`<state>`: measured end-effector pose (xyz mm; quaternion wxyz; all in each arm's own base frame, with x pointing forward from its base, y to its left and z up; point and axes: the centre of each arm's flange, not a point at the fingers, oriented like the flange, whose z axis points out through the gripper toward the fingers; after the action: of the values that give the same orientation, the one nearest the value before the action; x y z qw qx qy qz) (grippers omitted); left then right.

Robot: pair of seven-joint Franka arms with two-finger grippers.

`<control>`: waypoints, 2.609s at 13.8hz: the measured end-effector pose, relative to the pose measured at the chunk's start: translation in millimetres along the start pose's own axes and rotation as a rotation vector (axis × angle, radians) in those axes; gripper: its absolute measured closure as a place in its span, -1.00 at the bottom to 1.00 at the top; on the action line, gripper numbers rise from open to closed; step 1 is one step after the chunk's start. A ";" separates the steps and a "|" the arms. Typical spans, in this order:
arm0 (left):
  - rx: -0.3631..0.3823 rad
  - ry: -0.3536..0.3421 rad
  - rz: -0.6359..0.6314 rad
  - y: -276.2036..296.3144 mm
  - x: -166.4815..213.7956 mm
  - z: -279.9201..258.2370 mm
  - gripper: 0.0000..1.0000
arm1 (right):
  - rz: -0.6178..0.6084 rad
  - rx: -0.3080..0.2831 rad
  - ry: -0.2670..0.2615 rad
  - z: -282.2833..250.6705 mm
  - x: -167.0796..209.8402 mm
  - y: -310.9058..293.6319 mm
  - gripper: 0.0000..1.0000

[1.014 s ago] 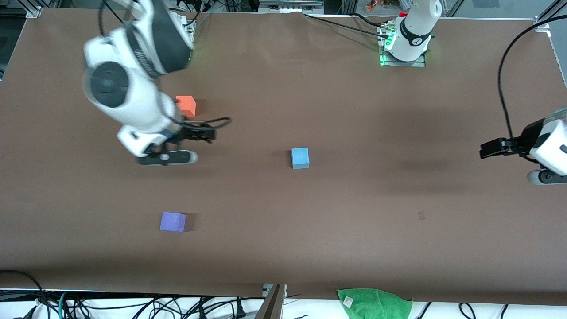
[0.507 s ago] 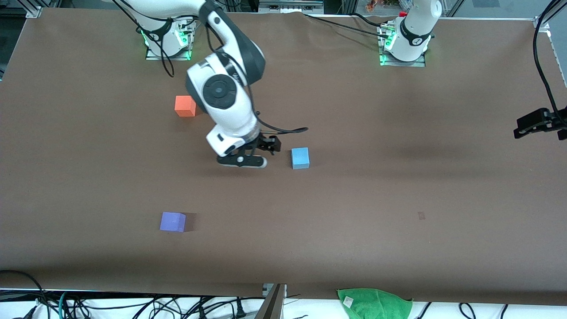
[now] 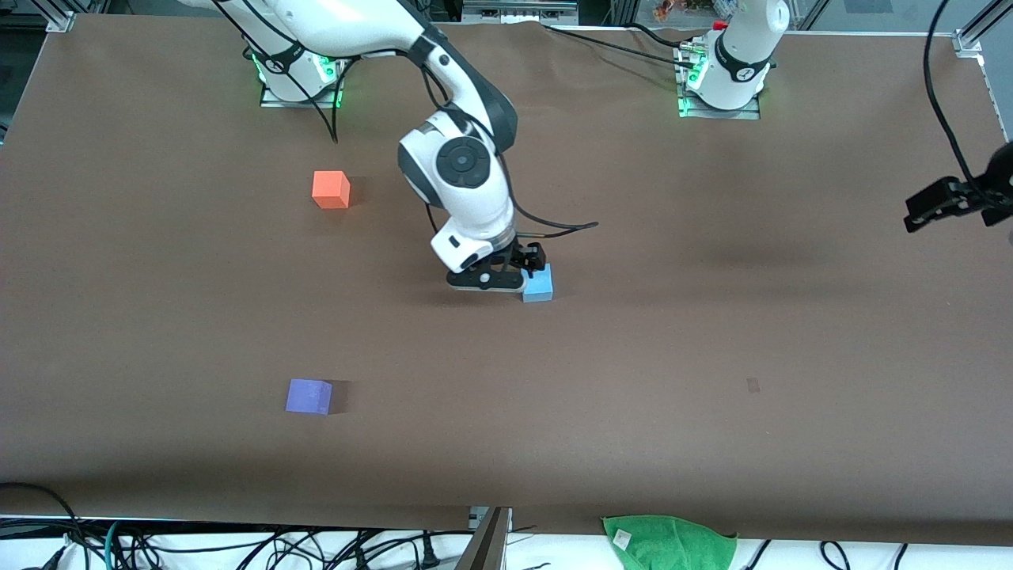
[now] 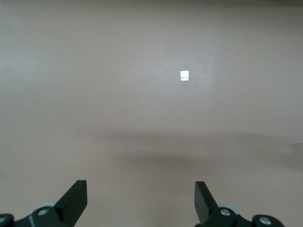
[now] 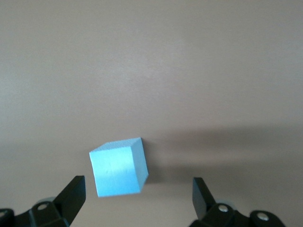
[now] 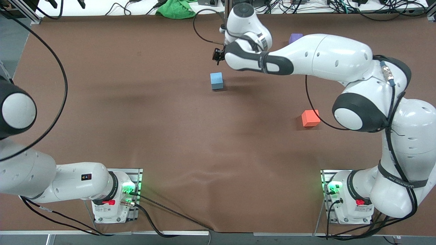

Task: Place blue block between orange and purple blocks
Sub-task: 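Move the right gripper to the blue block while the left gripper withdraws, then close the right gripper on the light blue block and lift it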

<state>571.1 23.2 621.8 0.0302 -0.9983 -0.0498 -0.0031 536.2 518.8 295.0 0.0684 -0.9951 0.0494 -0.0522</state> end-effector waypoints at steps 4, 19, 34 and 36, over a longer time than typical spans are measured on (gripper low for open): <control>-0.072 -0.011 -0.040 -15.1 -12.2 9.9 -1.00 | -0.004 0.007 0.025 38.5 -21.4 -14.1 -1.00; -0.071 -0.065 0.007 15.4 -7.4 38.4 -1.00 | -0.070 0.021 0.072 93.5 -48.1 -27.3 -1.00; -0.066 -0.065 -0.009 5.9 -6.6 39.0 -1.00 | -0.070 0.038 0.105 92.6 -39.0 -30.1 -0.15; -0.065 -0.065 -0.009 5.8 -6.6 39.0 -1.00 | -0.060 0.006 0.096 72.6 -29.5 -30.6 -0.15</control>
<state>565.2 19.1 582.5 -0.0039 -0.9981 -0.0552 0.0277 517.8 561.6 224.9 0.0675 -0.9922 0.0224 -0.1023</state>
